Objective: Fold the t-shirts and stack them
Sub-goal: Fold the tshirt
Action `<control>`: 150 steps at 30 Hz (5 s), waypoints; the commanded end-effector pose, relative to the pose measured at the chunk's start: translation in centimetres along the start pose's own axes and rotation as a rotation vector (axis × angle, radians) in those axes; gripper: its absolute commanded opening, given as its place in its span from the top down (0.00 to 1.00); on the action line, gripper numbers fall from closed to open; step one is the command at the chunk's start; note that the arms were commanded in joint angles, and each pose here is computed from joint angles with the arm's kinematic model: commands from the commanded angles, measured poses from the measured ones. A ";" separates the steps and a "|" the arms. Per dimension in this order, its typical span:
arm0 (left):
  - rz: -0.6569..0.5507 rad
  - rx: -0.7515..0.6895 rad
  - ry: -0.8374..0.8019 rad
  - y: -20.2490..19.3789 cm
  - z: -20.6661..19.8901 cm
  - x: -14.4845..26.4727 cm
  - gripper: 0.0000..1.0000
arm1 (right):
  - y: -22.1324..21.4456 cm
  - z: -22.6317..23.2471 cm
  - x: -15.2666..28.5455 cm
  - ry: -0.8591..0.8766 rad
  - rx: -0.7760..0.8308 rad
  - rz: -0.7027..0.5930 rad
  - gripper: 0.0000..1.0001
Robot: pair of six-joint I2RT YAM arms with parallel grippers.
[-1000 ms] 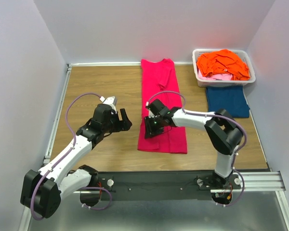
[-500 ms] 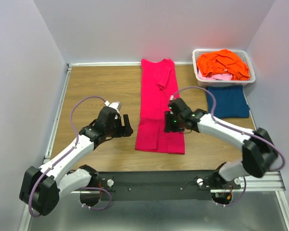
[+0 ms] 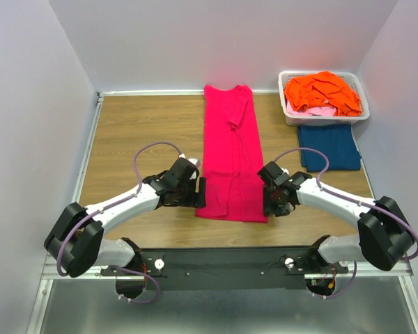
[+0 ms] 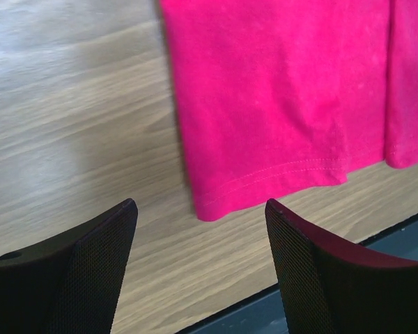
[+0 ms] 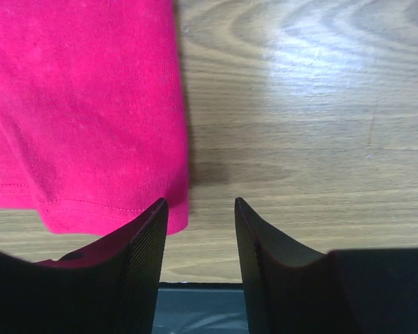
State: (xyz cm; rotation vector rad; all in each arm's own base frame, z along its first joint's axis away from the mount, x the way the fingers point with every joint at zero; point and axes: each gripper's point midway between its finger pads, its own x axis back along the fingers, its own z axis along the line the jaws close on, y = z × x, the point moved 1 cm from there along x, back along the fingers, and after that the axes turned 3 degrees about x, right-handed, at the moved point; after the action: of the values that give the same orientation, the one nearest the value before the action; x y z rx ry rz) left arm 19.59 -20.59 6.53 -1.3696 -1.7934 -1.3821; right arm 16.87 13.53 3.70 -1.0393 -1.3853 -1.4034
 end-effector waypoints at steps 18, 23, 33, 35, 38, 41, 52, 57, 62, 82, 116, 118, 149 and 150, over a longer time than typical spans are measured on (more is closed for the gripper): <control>0.018 -0.049 0.034 0.0 -1.5 -0.4 0.20 | -0.3 1.0 0.1 0.065 -0.077 0.004 0.52; 0.020 -0.054 0.036 -0.1 -1.6 -0.4 0.20 | -1.2 1.0 -1.1 0.064 -0.073 0.035 0.53; 0.044 -0.061 0.053 -0.6 -1.3 -1.0 0.30 | -2.5 0.1 -2.0 0.032 -0.060 0.075 0.53; 0.040 -0.059 0.056 -0.5 -1.2 -0.9 0.35 | -2.7 0.0 -2.2 0.029 -0.057 0.076 0.53; 0.044 -0.062 0.061 -0.5 -1.2 -1.0 0.35 | -3.0 0.0 -2.4 0.029 -0.051 0.091 0.62; 0.053 -0.066 0.067 -0.7 -1.1 -1.2 0.35 | -3.4 0.0 -2.6 0.027 -0.043 0.114 0.75; 0.099 -0.077 0.093 -1.6 -0.9 -1.8 0.33 | -3.5 0.1 -2.6 0.037 -0.035 0.122 0.99; 0.104 -0.095 0.164 -1.7 -0.1 -2.2 0.39 | -3.4 0.2 -2.6 0.048 -0.029 0.120 0.99; 0.112 -0.103 0.208 -1.8 0.3 -2.7 0.51 | -3.6 0.3 -2.6 0.052 -0.027 0.123 0.99; 0.245 -0.160 0.219 -5.8 -0.8 -2.2 1.00 | -3.0 3.0 -0.4 0.202 -0.003 0.145 0.99; -0.290 -0.049 0.174 18.1 0.3 -3.4 1.00 | 21.7 4.2 2.0 -0.016 0.135 -0.272 0.99; -0.286 -0.052 0.198 18.9 0.8 -4.2 1.00 | 22.6 4.1 0.8 -0.016 0.132 -0.262 0.99; -0.371 0.011 0.252 23.6 4.3 -7.7 0.51 | 28.6 4.3 -3.8 0.004 0.129 -0.302 0.76; -0.388 0.013 0.249 23.7 4.1 -6.7 0.48 | 28.6 4.3 -3.3 0.006 0.129 -0.311 0.69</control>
State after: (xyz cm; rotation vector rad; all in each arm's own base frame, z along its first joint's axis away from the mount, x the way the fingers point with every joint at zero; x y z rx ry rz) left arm 43.44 -20.65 6.57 -0.9141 -1.8911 -1.6138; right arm 43.99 18.06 6.11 -0.8115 -1.6308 -1.4567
